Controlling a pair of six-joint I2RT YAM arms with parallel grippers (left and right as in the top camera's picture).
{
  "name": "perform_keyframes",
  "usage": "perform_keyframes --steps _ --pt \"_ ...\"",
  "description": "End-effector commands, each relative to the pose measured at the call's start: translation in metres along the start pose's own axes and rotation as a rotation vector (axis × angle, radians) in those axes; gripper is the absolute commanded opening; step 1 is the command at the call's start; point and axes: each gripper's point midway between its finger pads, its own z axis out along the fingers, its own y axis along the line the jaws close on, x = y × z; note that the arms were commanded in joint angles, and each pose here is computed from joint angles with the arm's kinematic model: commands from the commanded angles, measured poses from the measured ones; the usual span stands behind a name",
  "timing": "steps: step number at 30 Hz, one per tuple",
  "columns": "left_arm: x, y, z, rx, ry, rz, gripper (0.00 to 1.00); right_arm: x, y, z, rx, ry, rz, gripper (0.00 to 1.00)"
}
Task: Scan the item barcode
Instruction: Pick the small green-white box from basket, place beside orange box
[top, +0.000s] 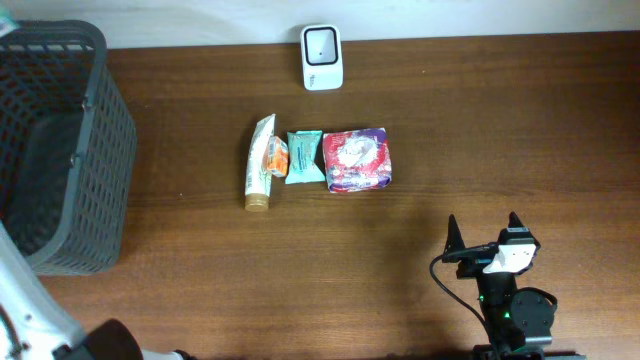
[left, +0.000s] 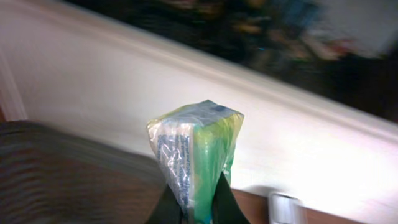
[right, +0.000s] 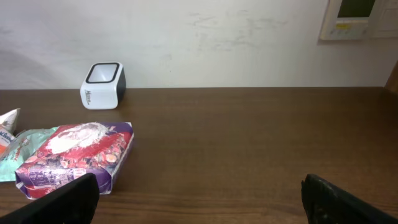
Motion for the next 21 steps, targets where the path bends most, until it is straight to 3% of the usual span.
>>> perform_keyframes --steps 1,3,7,10,14,18,21 --pt "0.066 -0.108 0.002 0.298 0.266 -0.134 0.0 0.003 0.0 0.0 0.004 0.003 0.0 0.99" --pt "0.13 -0.144 0.014 0.267 0.47 -0.144 0.0 0.003 0.0 0.0 0.004 0.004 0.0 0.99" --pt "0.276 -0.206 0.041 0.201 0.828 -0.001 0.0 0.003 0.0 0.0 0.004 0.004 0.0 0.99" --pt "0.379 -0.205 0.067 0.02 0.999 0.196 0.0 0.003 0.0 0.0 0.004 0.004 0.0 0.99" --pt "0.472 -0.178 0.095 -0.117 1.149 0.31 0.0 0.003 0.0 0.0 0.004 0.004 0.0 0.99" --pt "0.506 -0.156 0.111 -0.189 1.176 0.353 0.0 0.003 0.0 0.0 0.004 0.004 0.0 0.99" --pt "0.492 -0.122 0.115 -0.357 1.116 0.47 0.0 0.003 0.0 0.0 0.004 0.003 0.0 0.99"
